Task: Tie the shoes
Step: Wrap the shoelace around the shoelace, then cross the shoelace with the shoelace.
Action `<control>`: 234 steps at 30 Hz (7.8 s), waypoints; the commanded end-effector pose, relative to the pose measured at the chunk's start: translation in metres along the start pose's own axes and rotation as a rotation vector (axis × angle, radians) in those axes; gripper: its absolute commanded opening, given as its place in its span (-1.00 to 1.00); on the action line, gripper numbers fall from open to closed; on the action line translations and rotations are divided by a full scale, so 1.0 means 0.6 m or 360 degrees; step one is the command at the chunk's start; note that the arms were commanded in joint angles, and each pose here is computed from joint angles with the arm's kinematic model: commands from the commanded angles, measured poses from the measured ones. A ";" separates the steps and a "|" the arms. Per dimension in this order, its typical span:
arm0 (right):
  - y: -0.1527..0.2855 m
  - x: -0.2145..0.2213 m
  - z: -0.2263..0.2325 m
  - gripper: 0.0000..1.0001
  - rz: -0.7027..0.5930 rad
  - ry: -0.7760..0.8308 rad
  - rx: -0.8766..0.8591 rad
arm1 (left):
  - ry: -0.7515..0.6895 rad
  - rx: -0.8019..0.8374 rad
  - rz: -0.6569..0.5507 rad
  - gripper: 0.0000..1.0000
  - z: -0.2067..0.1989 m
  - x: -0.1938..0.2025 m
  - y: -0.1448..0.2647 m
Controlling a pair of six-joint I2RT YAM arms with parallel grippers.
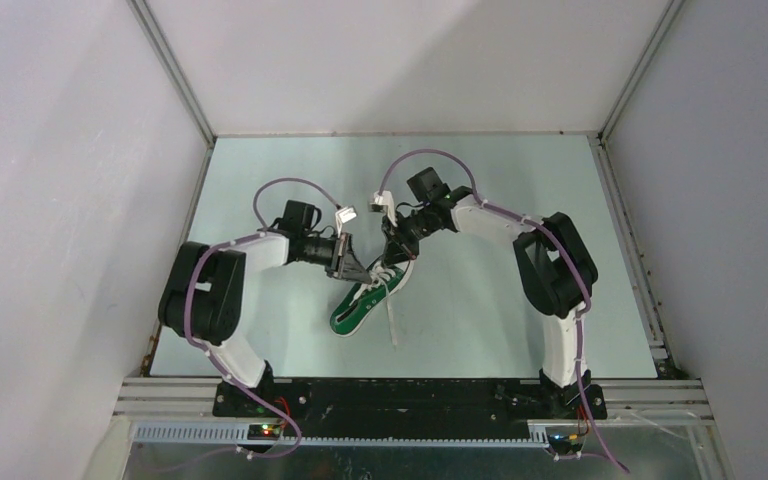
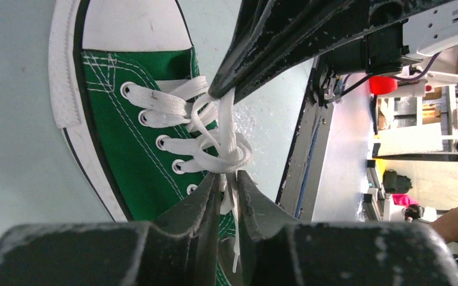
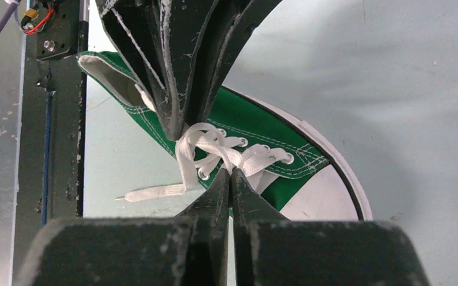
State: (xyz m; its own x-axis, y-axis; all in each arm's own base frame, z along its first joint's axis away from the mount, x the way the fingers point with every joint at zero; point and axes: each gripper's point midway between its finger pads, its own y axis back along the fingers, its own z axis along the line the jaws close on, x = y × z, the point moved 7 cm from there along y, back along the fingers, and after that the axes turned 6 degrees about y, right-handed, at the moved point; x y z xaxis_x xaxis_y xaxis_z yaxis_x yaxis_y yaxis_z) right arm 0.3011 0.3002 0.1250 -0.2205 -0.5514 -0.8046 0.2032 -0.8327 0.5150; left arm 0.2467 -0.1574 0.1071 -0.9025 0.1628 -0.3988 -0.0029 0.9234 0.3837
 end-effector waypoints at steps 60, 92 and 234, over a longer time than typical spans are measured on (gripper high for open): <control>0.010 -0.060 0.032 -1.00 -0.0057 0.0092 0.0103 | -0.0262 -0.0530 -0.0605 0.45 -0.131 -0.086 0.147; 0.021 -0.056 0.037 -1.00 -0.0069 0.0021 0.0114 | -0.0209 -0.0220 0.0152 0.13 -0.050 -0.050 -0.003; -0.081 -0.009 0.034 -1.00 -0.0254 -0.0595 -0.0437 | -0.0520 -0.0423 -0.0263 -0.90 -0.051 0.008 0.011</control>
State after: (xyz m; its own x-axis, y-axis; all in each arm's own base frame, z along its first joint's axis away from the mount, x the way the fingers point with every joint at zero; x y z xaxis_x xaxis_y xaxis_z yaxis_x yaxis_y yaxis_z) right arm 0.2694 0.3337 0.1002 -0.6134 -0.4620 -0.6405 0.3746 -0.8842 0.2790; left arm 0.2316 -0.1556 0.1252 -0.7091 0.1794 -0.6819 -0.2945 0.8033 0.5176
